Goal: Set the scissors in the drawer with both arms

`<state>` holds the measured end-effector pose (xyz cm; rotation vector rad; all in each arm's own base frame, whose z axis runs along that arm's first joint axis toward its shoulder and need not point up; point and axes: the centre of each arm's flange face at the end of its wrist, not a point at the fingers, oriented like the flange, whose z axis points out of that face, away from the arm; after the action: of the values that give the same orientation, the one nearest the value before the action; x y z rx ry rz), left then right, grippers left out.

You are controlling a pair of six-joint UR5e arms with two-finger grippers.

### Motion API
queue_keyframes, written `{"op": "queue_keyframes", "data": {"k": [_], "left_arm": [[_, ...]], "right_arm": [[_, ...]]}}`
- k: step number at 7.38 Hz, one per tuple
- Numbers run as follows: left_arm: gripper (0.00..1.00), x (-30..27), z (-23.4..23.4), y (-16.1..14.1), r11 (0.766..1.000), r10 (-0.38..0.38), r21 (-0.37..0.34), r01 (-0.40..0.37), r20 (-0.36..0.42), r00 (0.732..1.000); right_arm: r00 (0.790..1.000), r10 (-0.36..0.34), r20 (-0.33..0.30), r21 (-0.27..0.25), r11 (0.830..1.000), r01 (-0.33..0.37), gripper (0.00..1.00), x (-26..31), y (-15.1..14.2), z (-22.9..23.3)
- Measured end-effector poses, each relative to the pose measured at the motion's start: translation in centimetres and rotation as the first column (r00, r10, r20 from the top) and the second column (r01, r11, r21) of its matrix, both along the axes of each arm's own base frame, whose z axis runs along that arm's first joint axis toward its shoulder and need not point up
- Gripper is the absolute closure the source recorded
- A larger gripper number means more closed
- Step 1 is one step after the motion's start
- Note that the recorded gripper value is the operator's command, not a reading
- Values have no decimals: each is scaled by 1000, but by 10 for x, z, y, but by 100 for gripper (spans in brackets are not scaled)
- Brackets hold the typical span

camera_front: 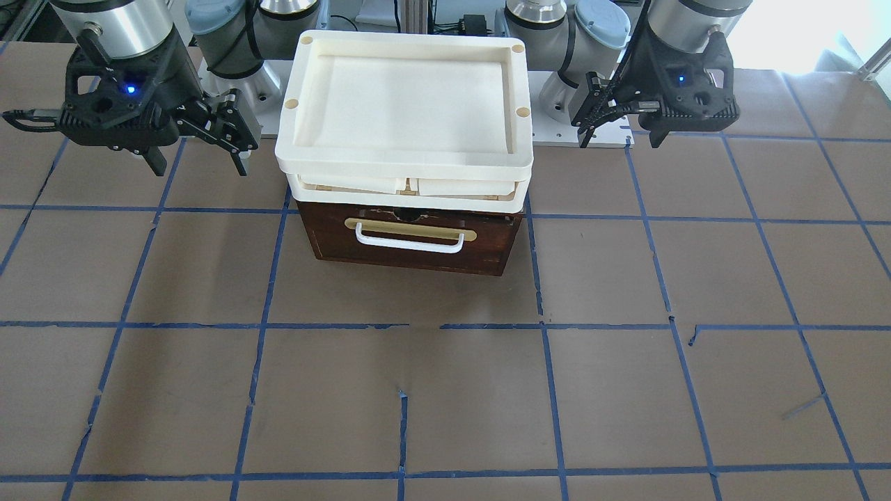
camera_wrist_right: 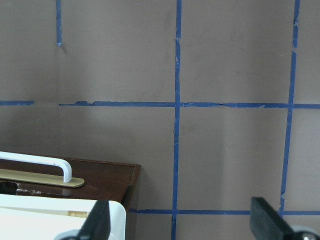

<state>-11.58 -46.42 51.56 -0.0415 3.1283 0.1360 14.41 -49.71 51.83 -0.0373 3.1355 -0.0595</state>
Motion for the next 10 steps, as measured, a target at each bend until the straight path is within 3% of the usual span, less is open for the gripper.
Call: {"op": "queue_keyframes", "data": {"k": [10], "left_arm": [[0,0,0,0,1000,-1,0,1,1,1000]], "right_arm": [[1000,5,1,2,1000,-5,0,0,1,-1]]}}
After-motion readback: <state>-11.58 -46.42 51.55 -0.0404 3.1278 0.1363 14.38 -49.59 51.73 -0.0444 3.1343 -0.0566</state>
